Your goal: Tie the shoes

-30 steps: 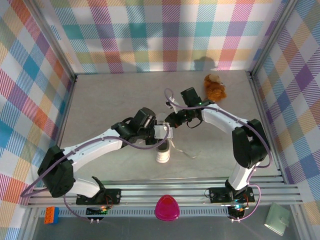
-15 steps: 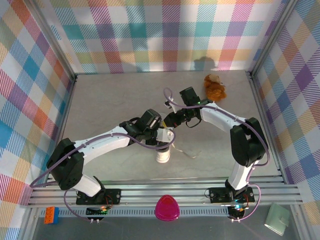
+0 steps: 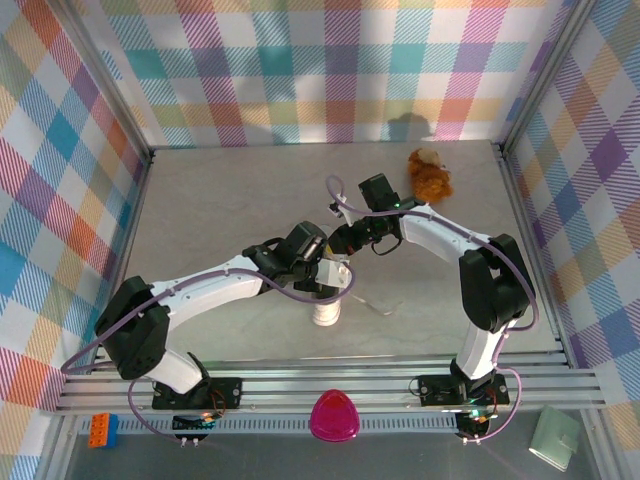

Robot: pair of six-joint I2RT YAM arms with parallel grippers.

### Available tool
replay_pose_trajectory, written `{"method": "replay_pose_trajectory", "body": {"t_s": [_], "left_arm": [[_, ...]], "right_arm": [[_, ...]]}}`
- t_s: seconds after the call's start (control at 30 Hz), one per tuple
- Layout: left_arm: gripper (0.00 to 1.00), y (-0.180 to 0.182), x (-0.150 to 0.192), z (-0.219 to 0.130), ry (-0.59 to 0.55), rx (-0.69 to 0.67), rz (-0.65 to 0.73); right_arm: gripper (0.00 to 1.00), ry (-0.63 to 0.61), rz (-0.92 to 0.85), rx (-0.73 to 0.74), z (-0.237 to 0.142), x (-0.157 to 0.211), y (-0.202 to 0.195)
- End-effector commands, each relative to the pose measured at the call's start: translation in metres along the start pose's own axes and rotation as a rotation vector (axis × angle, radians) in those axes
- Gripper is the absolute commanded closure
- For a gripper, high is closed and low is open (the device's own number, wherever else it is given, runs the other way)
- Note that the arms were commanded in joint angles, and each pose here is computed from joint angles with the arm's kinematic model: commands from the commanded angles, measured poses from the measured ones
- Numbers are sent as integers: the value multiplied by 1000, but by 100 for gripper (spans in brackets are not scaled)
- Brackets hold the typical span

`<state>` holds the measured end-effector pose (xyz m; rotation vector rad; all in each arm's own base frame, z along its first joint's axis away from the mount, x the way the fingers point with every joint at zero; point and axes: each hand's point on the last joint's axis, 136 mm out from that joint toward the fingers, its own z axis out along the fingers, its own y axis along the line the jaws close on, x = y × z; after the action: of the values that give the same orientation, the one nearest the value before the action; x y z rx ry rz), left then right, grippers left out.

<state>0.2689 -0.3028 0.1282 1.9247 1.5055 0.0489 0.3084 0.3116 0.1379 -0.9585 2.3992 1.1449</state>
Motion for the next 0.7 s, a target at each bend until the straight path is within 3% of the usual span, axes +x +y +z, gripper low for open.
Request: {"method": "replay_pose_trajectory", "body": {"t_s": [0.0, 0.5, 0.67], "left_arm": [[100, 6, -3, -13, -50, -19, -84], [99, 27, 6, -19, -140, -29, -352], [78, 33, 8, -14, -144, -44, -388]], "right_arm": [[100, -41, -72, 12, -13, -6, 9], [100, -110, -179, 26, -31, -4, 25], [100, -99, -182, 4, -29, 0, 28]]}}
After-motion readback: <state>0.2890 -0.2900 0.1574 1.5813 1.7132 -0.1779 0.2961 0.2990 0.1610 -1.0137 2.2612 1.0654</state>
